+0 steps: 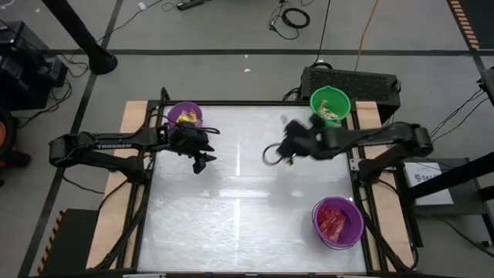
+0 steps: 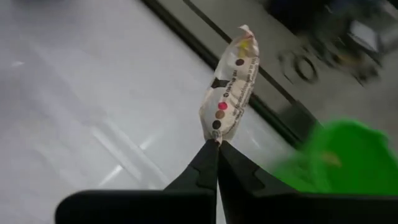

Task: Sort candy by brand, put in halloween buckets
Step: Put the white candy into the green bucket

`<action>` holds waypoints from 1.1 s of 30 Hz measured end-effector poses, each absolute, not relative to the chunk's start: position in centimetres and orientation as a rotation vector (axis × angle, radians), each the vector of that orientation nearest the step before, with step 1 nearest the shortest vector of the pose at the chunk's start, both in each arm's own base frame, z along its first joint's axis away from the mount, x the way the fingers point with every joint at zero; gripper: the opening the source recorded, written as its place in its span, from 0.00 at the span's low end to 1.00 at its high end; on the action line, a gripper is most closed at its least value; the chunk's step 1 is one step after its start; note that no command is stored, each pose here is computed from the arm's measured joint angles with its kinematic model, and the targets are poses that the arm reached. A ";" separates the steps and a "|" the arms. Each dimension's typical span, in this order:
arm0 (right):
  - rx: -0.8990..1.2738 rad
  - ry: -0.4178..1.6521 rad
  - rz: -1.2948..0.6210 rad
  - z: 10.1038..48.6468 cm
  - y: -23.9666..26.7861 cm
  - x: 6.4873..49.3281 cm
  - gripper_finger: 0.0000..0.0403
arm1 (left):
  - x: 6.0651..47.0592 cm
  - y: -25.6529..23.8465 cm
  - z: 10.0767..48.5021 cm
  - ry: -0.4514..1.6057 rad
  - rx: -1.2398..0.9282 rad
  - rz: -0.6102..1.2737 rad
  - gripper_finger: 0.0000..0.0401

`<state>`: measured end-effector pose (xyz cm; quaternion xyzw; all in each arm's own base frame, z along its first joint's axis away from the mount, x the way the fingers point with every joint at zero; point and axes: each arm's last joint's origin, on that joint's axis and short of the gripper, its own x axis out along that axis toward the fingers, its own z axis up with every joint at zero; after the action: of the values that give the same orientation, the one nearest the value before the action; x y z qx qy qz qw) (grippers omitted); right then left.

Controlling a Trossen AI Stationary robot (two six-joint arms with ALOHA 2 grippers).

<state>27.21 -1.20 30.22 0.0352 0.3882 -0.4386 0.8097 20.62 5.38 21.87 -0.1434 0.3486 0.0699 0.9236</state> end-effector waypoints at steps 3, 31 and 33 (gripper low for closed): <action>0.105 0.909 -1.051 31.3 -3.4 24.2 0.00 | 20.6 5.4 21.9 0.715 -0.295 0.144 0.48; 0.322 1.285 -1.184 29.4 -16.9 15.4 0.03 | 21.8 5.7 23.5 0.494 -0.414 0.176 0.48; 0.346 1.290 -1.171 29.3 -17.3 15.0 0.06 | 22.0 5.8 23.9 0.457 -0.414 0.173 0.48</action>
<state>15.00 -17.25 29.34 0.1509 0.5633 -0.5117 0.6309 21.97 5.79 23.93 -0.2033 0.2247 0.0850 0.9492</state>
